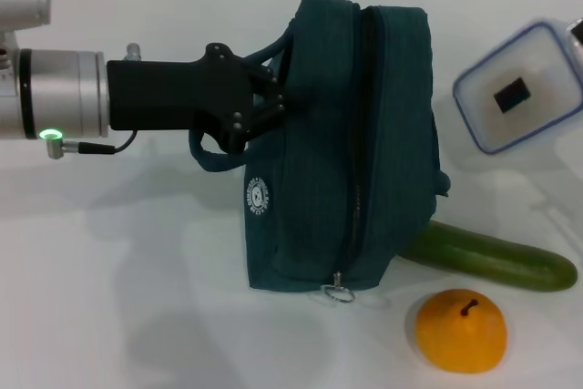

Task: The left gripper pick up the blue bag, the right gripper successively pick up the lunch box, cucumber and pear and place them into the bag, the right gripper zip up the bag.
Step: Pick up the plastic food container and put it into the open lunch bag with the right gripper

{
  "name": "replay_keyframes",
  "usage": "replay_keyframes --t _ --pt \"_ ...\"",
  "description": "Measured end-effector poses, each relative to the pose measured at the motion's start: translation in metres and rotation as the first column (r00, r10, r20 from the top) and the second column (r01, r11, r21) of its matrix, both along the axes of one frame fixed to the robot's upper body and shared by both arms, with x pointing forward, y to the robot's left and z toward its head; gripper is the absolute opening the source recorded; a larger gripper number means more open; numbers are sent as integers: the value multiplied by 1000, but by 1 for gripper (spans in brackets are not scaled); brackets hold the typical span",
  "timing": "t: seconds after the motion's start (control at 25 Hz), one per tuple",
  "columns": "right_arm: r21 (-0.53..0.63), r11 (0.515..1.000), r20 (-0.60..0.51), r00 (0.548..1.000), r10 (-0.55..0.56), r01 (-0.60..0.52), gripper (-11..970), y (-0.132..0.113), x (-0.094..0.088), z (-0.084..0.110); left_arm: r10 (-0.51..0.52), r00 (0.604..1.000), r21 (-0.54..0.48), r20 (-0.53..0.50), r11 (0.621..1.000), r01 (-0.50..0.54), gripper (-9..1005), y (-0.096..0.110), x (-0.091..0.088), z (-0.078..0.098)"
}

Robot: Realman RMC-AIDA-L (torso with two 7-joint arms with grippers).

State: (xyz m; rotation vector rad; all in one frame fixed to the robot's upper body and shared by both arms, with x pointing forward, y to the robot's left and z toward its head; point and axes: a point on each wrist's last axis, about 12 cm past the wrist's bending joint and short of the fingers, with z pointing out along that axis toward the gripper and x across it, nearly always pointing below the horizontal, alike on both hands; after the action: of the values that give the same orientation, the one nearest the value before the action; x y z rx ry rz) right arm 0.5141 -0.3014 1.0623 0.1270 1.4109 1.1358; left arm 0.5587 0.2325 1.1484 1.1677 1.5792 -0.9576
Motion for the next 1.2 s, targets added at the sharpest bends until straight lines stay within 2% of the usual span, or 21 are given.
replay_keyframes --t 0.24,0.44,0.68,0.92,1.08,1.2 --pt "50 997 116 992 45 -51 93 -5 2 22 -3 1000 6 -3 1000 3 43 0 0 0" --pt "75 985 229 964 135 -156 93 3 17 52 -5 1000 6 -8 1000 5 43 -2 1 1" --pt "74 945 335 900 278 -319 94 30 45 94 -9 1000 10 -4 1000 9 42 -3 2 3" --pt "43 884 406 817 409 -465 94 72 73 131 -19 1000 11 4 1000 19 42 -6 6 6" --pt "1 862 407 787 463 -508 96 91 81 140 -17 1000 13 8 1000 17 42 -8 8 7" --pt "-27 857 372 790 487 -515 107 98 82 135 2 1000 17 12 1000 -2 42 -8 10 6"
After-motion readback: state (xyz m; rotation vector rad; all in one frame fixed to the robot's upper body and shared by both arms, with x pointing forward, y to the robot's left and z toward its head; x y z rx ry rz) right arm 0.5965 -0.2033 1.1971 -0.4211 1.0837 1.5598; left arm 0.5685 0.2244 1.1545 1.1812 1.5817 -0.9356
